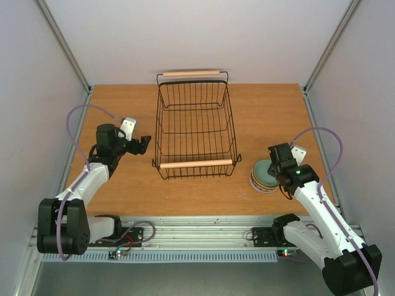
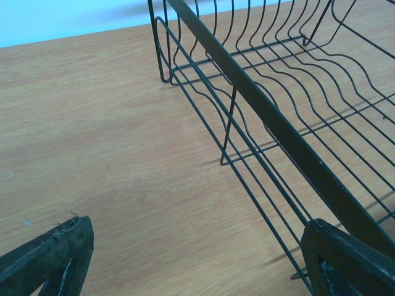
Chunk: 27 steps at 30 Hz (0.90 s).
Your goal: Load the bowls into the dish rack
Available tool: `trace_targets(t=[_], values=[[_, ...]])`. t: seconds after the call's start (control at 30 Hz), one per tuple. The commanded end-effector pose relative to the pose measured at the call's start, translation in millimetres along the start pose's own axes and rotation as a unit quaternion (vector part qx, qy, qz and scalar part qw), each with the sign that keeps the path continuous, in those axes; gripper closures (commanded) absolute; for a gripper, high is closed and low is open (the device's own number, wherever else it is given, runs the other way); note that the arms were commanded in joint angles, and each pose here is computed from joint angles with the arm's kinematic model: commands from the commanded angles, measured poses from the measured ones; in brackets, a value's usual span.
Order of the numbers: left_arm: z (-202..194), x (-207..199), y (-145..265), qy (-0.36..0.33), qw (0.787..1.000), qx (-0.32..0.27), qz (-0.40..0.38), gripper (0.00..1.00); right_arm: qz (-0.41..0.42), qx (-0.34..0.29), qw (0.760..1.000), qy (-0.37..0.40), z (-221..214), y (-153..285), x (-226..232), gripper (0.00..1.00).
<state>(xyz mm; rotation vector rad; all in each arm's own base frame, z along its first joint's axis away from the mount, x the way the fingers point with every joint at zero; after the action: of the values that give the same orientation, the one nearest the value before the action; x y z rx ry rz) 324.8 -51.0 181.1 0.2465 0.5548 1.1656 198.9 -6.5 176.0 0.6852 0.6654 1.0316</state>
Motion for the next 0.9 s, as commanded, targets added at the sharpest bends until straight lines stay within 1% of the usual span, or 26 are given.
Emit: trace_targets(t=[0.0, 0.37, 0.43, 0.53, 0.67, 0.87], values=[[1.3, 0.5, -3.5, 0.003, 1.0, 0.001, -0.008, 0.08, 0.003, 0.006, 1.0, -0.01, -6.1, 0.4, -1.9, 0.34], [0.5, 1.8, -3.9, 0.001, 1.0, 0.003, -0.004, 0.08, 0.034, 0.018, 0.999, -0.012, -12.2, 0.7, 4.3, 0.44], [0.3, 1.7, -4.0, 0.002, 1.0, 0.004, -0.004, 0.07, 0.038, 0.02, 0.999, -0.012, -13.6, 0.5, 4.9, 0.51], [0.9, 1.7, -4.3, 0.001, 1.0, 0.003, -0.004, 0.07, 0.05, 0.021, 0.998, -0.014, -14.9, 1.4, 6.9, 0.67], [0.5, 1.9, -4.5, 0.002, 1.0, 0.004, -0.004, 0.07, 0.058, 0.02, 0.998, -0.018, -15.2, 5.0, 6.5, 0.82], [1.3, 1.1, -3.5, 0.001, 1.0, 0.002, -0.005, 0.07, 0.066, 0.001, 0.997, -0.028, -11.5, 15.2, 1.9, 0.95]])
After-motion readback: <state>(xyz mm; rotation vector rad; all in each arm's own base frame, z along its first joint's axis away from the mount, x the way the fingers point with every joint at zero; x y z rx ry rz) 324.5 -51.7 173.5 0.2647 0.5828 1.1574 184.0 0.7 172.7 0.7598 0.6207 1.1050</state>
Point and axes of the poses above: each gripper's point midway between its finger pads, its own y axis back along the fingers, its own x axis along the line the jaws close on, z = x × y, the point moved 5 cm from there along y, back along the fingers, and after that the axes turned 14 degrees about y, right-handed, at the moved point
